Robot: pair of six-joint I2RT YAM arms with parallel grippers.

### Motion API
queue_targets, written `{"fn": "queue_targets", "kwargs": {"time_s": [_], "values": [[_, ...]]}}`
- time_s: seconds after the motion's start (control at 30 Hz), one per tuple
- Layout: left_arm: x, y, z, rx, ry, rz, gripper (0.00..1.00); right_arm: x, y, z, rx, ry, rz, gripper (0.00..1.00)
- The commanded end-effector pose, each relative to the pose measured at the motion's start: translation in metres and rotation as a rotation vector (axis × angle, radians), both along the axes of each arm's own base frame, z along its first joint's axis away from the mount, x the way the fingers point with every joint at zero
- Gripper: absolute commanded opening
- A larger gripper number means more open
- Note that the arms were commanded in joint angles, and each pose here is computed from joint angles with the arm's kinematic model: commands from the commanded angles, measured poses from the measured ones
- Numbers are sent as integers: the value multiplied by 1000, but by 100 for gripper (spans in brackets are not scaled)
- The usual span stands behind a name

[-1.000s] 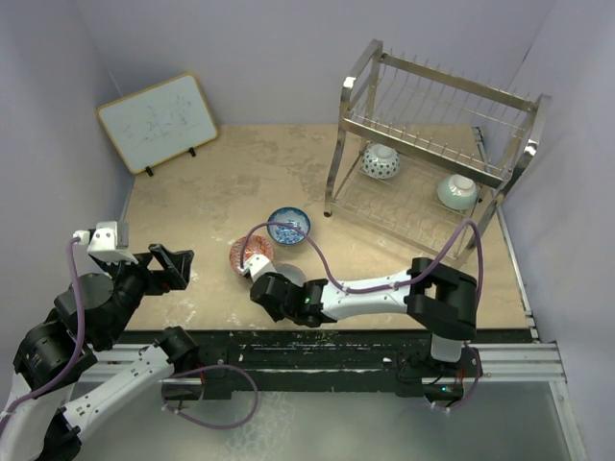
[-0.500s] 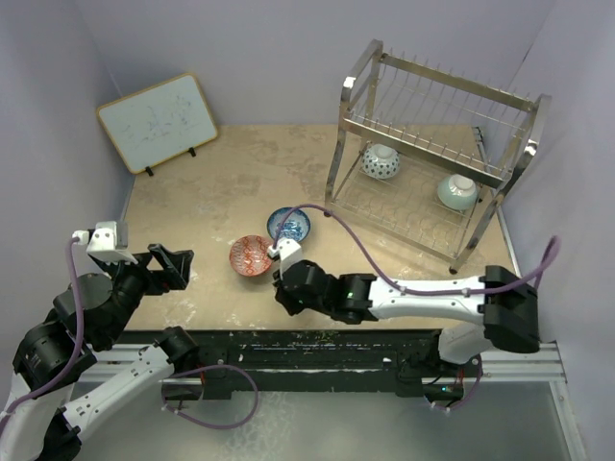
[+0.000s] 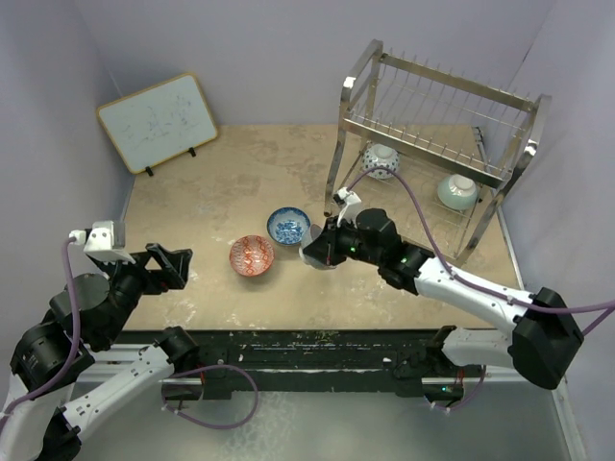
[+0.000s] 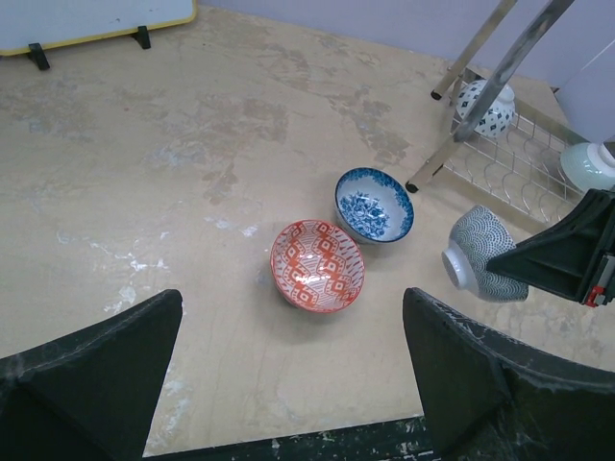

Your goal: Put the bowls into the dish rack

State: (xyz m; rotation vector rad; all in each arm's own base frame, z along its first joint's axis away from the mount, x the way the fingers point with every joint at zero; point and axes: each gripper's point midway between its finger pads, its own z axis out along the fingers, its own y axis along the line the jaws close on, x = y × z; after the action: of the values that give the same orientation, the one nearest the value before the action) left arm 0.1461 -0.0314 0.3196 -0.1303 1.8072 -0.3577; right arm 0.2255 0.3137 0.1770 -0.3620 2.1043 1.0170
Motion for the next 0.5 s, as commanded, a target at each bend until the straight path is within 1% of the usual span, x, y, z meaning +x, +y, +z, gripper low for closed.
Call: {"fn": "queue_targets", "kwargs": {"time_s": [0.0, 0.23, 0.47], "values": [[4, 0, 20, -26, -49, 8, 99, 0, 11, 40, 239, -5, 112, 0], [3, 0, 29, -24, -61, 4, 99, 32, -10, 52, 403, 24, 112, 0], [1, 5, 33, -25, -68, 16, 99, 72, -51, 59, 516, 28, 64, 0]]}}
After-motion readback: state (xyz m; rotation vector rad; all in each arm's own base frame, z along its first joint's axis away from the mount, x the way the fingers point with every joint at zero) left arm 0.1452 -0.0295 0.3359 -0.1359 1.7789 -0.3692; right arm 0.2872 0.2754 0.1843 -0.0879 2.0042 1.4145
